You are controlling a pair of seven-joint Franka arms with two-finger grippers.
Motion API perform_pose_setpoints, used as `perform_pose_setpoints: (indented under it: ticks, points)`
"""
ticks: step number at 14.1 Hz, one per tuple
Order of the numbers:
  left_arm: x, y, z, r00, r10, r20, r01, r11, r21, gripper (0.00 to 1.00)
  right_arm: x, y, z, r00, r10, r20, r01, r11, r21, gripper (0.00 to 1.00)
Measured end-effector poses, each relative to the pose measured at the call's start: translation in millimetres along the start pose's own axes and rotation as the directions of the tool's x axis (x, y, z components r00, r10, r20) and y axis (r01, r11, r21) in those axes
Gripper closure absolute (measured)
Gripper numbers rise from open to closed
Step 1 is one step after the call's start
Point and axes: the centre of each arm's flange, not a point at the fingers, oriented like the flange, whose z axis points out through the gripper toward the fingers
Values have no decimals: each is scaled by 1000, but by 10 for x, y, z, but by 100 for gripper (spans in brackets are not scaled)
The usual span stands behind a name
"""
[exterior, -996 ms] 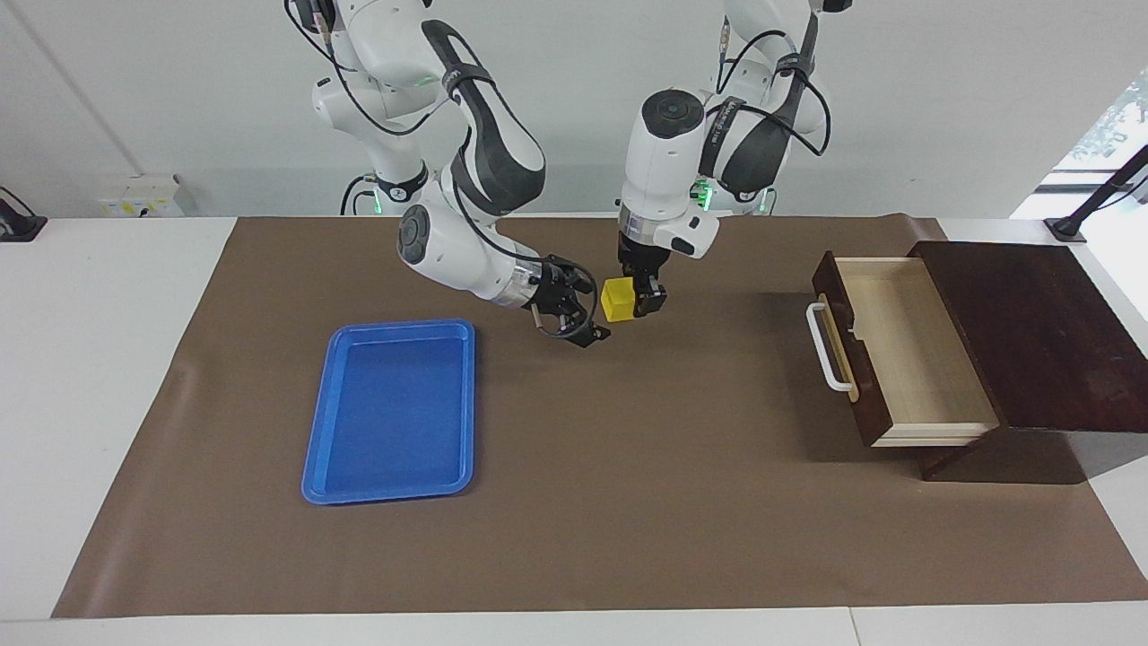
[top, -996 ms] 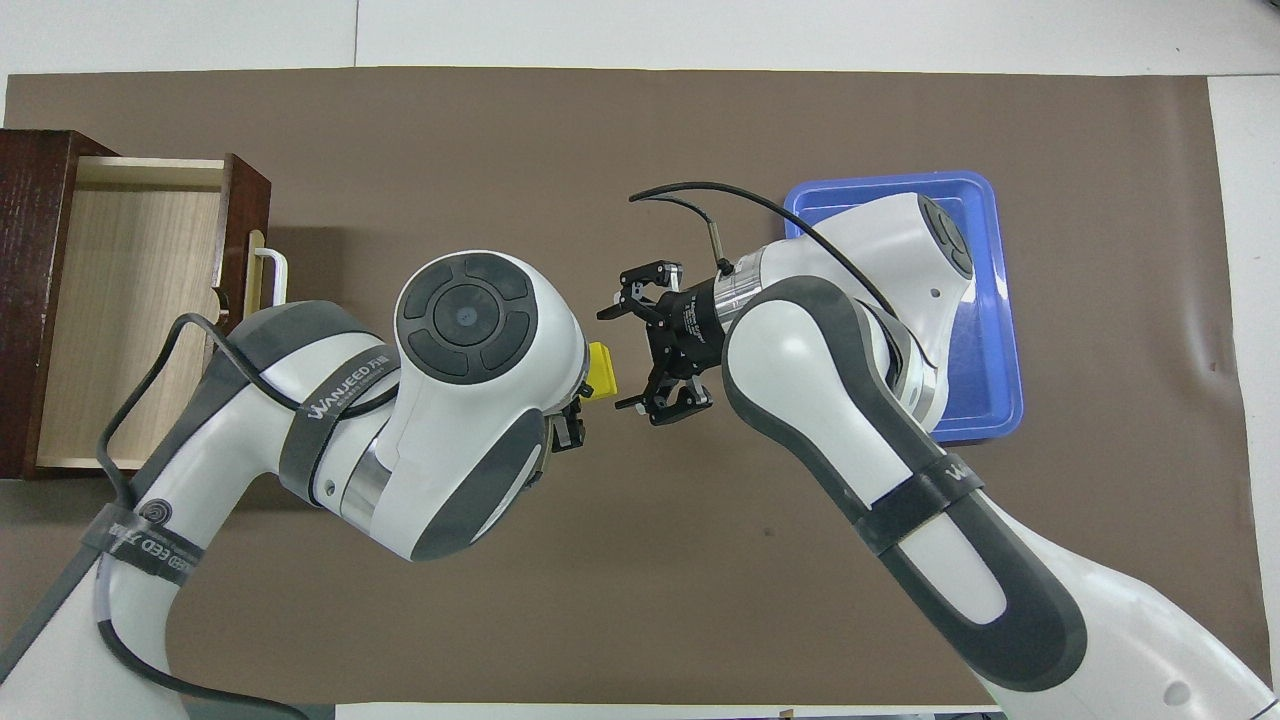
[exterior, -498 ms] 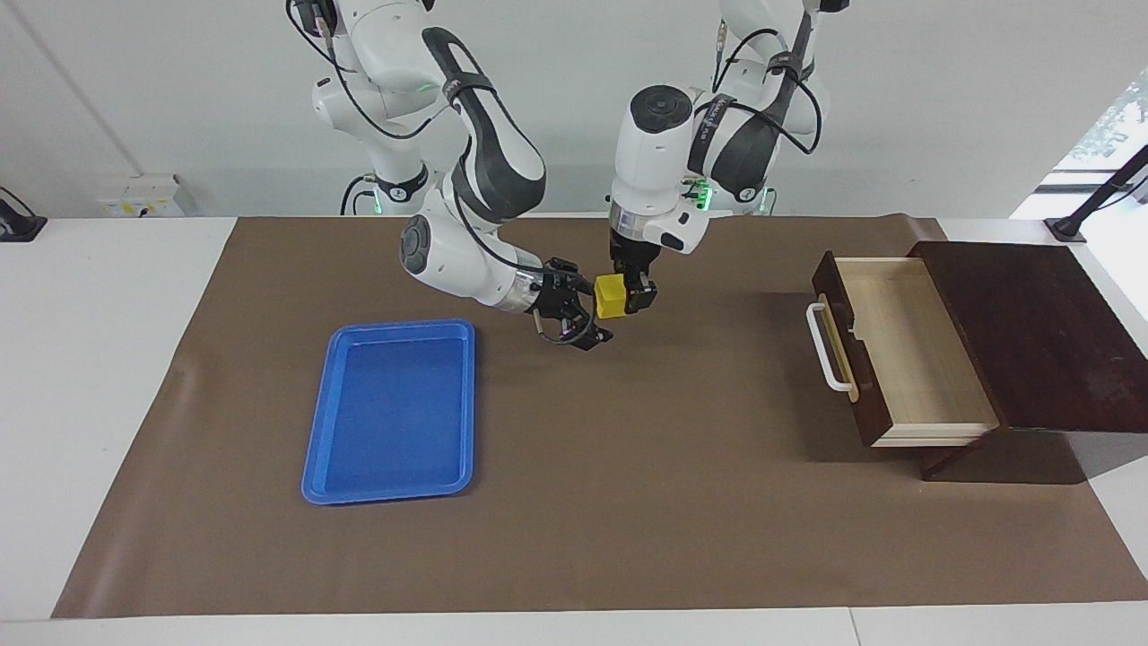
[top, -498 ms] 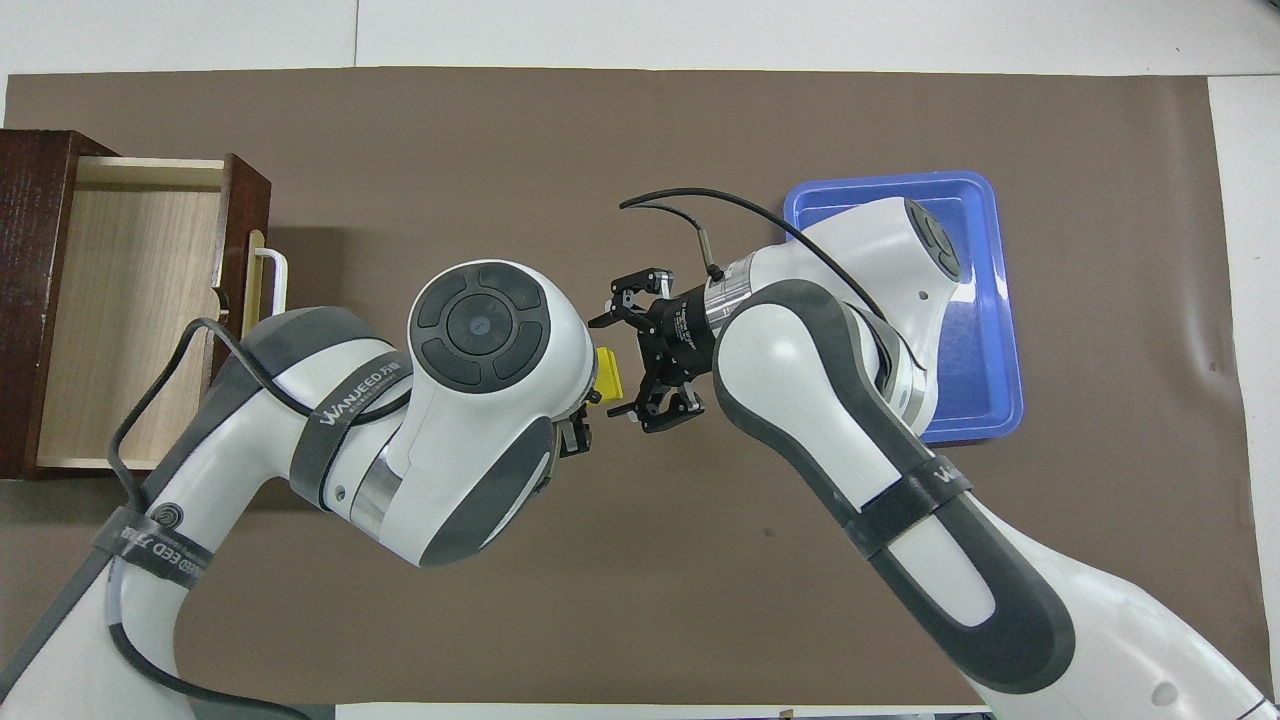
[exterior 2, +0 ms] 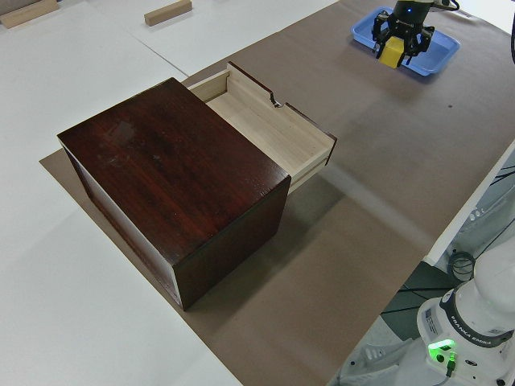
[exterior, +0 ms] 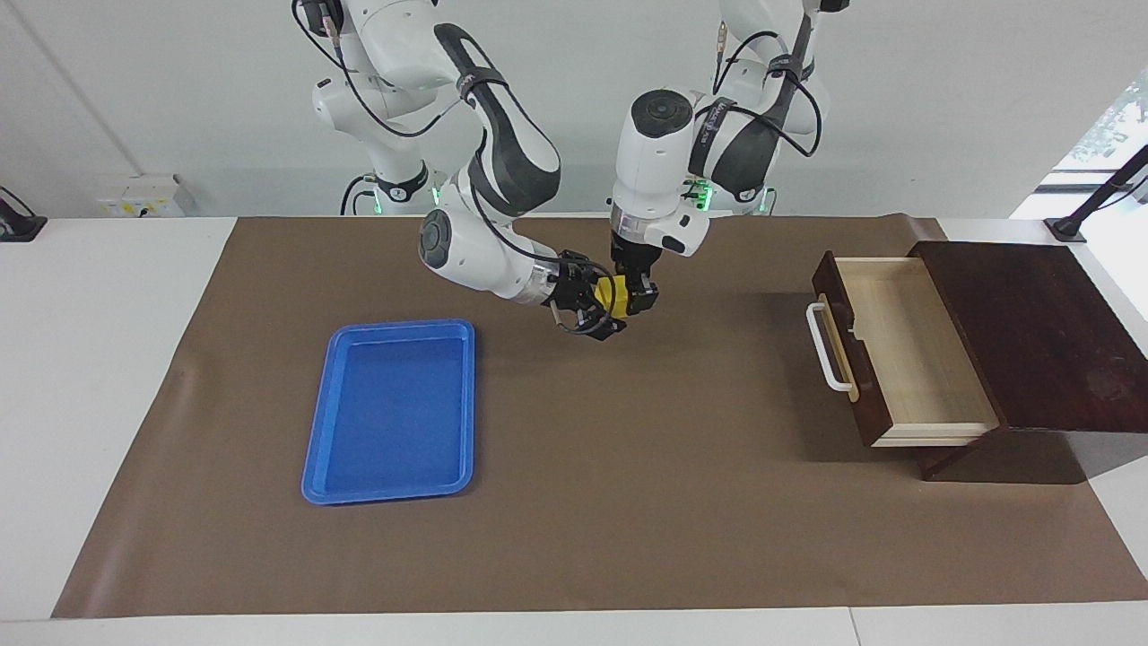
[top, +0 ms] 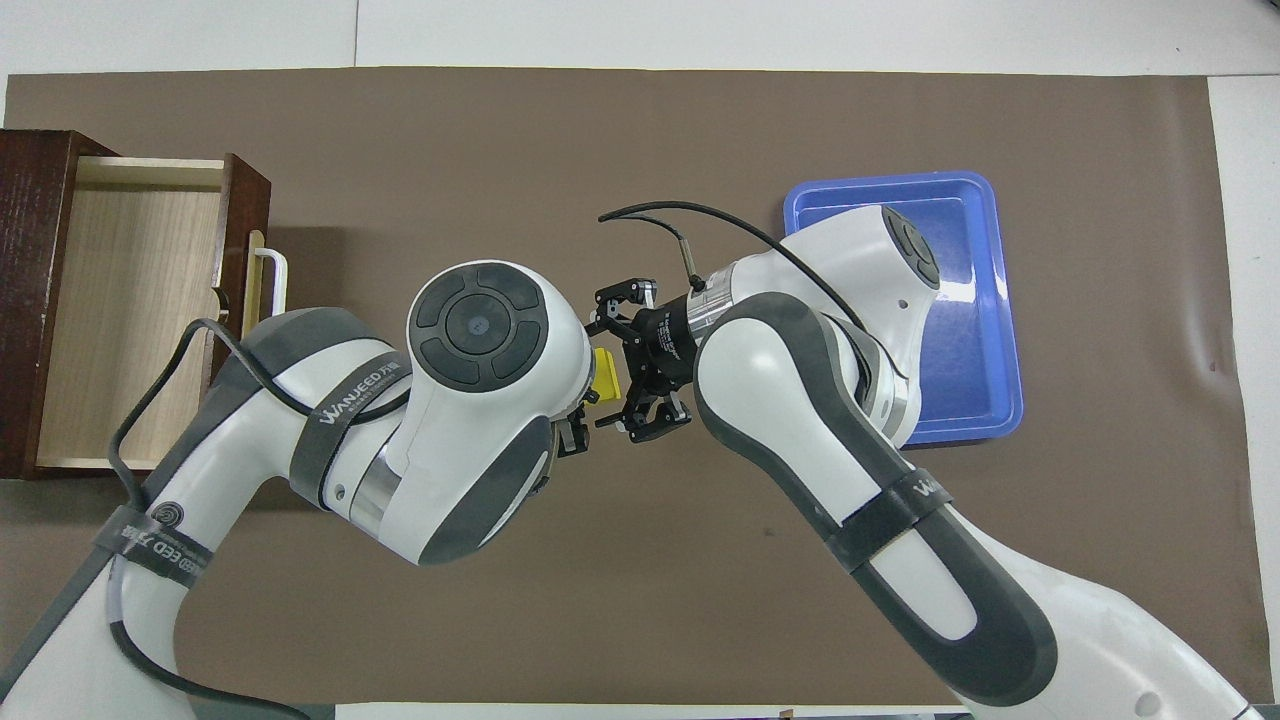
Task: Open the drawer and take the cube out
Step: 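Close the right gripper on the yellow cube held by the left gripper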
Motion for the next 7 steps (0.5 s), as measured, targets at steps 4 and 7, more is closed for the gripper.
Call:
perform_pose_setpoints:
  ticks: [4, 7]
  points:
    - [22, 21, 5, 1000, -5, -2, 5, 1000, 0, 45, 14, -7, -15, 1000, 2, -1, -2, 1000, 3, 0]
    - [27, 26, 6, 1000, -6, -2, 6, 1000, 0, 45, 15, -7, -16, 1000, 2, -1, -2, 1000, 3, 3]
